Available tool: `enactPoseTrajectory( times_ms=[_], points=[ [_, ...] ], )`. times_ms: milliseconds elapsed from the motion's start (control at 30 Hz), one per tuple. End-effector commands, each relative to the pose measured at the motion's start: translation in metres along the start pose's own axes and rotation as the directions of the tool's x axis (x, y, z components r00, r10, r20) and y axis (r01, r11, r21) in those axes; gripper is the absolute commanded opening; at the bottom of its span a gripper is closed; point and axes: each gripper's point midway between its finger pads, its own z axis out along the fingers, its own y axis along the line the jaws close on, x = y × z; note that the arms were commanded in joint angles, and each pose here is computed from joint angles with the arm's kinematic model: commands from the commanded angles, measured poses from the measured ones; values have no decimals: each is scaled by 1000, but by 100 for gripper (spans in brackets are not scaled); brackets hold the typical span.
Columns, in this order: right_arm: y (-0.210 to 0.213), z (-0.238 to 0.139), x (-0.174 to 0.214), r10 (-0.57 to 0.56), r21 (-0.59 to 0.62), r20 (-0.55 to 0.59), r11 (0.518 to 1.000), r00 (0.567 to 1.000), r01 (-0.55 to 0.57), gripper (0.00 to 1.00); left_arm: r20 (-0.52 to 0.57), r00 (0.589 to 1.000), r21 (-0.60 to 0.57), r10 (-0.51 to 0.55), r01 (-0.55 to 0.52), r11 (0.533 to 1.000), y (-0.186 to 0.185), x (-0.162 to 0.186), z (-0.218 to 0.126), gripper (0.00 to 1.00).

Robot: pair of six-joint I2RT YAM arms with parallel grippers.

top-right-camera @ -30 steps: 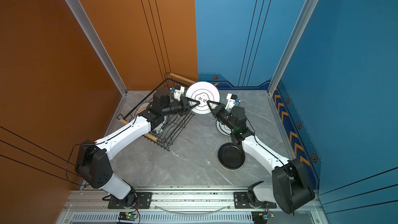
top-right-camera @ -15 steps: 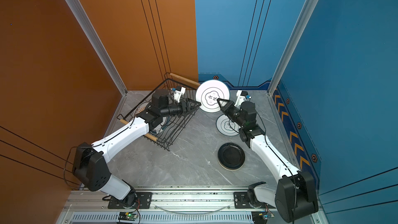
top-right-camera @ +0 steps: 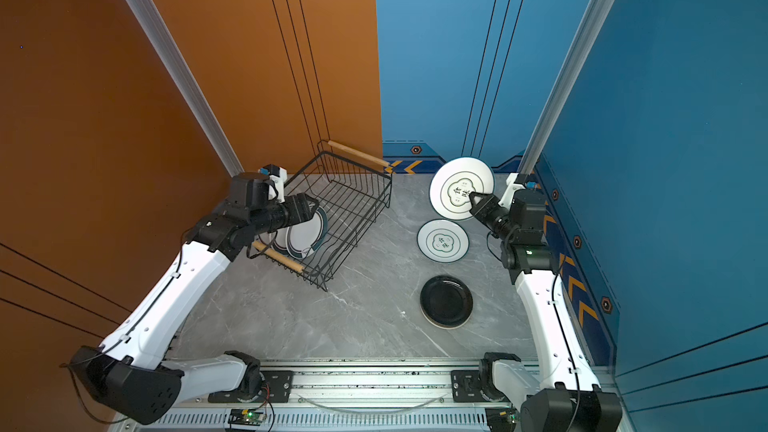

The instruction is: Unload the plates from the dish rack

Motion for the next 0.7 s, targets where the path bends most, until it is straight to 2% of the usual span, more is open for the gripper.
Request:
enactPoseTrajectory(
  times_ms=[0,67,100,133,300,333,367,667],
  points=[
    [-22,-5,8,-39,105,-71,993,997,47,0,-61,995,-277,79,-93,956,60,18,-3,77],
    [-39,-1,14,-26,158,-95,987,995,41,0,-72,994,-306,80,-98,947,70,20,-1,78],
    [-48,2,18,-12,180,-108,983,994,32,0,-76,994,-326,84,-105,940,75,21,0,84],
    [-57,5,21,3,199,-121,980,993,21,0,-77,993,-347,89,-110,931,79,21,1,85],
    [-94,22,38,67,271,-186,963,980,-15,0,-108,989,-386,102,-136,912,89,24,11,85],
    [-99,25,41,76,279,-198,960,977,-19,0,-112,989,-391,101,-138,910,90,25,13,88],
    [-103,28,43,84,287,-207,958,975,-22,0,-118,988,-393,101,-140,909,91,26,15,97],
    [-136,57,70,154,312,-297,948,942,-57,0,-177,976,-384,124,-184,905,93,31,35,98]
  ],
)
